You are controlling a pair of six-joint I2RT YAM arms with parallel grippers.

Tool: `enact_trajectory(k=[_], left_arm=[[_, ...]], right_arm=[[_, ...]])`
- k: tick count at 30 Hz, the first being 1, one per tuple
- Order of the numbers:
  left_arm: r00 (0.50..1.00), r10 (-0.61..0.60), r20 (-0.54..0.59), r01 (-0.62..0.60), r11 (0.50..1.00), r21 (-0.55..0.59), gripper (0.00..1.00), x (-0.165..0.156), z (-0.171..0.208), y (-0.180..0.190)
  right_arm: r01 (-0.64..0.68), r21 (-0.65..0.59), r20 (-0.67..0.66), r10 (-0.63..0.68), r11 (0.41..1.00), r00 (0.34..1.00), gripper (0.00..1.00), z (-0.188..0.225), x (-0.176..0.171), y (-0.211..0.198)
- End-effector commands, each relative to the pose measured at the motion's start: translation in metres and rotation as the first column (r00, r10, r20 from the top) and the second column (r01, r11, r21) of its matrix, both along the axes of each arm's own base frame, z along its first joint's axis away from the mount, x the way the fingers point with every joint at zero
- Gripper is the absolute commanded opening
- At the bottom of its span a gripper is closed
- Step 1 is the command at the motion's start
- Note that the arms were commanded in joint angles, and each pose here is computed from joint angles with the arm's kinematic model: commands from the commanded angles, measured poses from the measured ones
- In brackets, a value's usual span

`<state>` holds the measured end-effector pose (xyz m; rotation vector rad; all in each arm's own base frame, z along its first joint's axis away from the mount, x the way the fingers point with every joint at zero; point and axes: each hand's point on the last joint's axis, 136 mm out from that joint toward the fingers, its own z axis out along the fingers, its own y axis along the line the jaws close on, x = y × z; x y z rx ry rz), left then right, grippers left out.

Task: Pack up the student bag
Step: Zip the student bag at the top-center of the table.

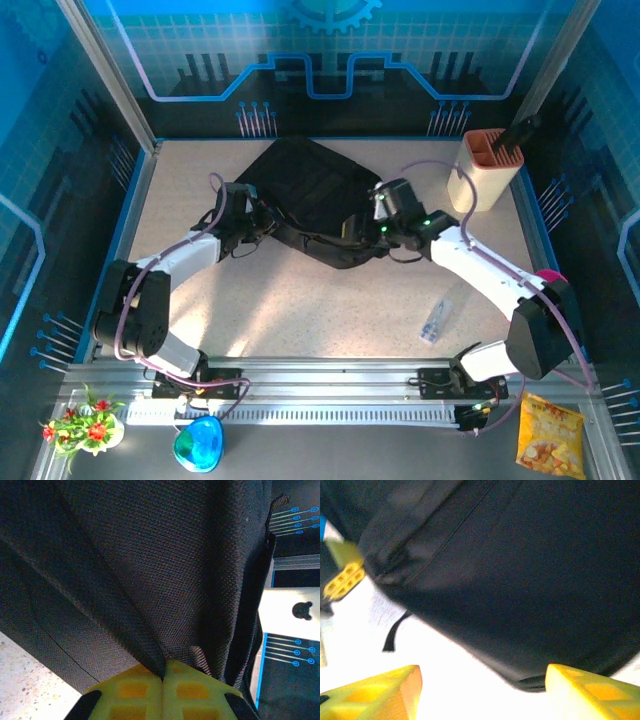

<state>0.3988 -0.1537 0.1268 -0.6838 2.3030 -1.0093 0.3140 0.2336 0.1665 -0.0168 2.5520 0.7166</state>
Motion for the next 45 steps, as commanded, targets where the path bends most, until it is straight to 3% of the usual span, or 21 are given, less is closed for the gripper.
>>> enact_trajectory(k=[1, 9, 25, 38, 45], left_arm=[[0.996, -0.035, 0.086, 0.036, 0.999, -0.011, 0.00, -0.002, 0.023, -0.005], [0.993, -0.070, 0.090, 0.072, 0.997, -0.025, 0.00, -0.005, 0.021, -0.010], [0.991, -0.102, 0.091, 0.109, 0.992, -0.064, 0.00, -0.006, 0.017, -0.019], [0.992, -0.098, 0.084, 0.103, 0.993, -0.064, 0.00, -0.005, 0.017, -0.019], [0.994, -0.080, 0.075, 0.084, 0.995, -0.049, 0.00, -0.004, 0.014, -0.015]], right_arm=[[0.051, 0.054, -0.044, -0.049, 0.997, 0.998, 0.66, -0.007, -0.012, 0.028], [0.070, 0.044, -0.046, -0.068, 0.997, 0.997, 0.61, -0.015, -0.008, 0.078], [0.078, -0.011, -0.108, -0.079, 0.997, 0.991, 0.54, -0.043, 0.012, 0.119], [0.096, -0.085, -0.052, -0.100, 0.992, 0.994, 0.26, -0.049, 0.014, 0.107], [0.105, -0.107, -0.040, -0.110, 0.989, 0.993, 0.02, -0.046, 0.010, 0.096]])
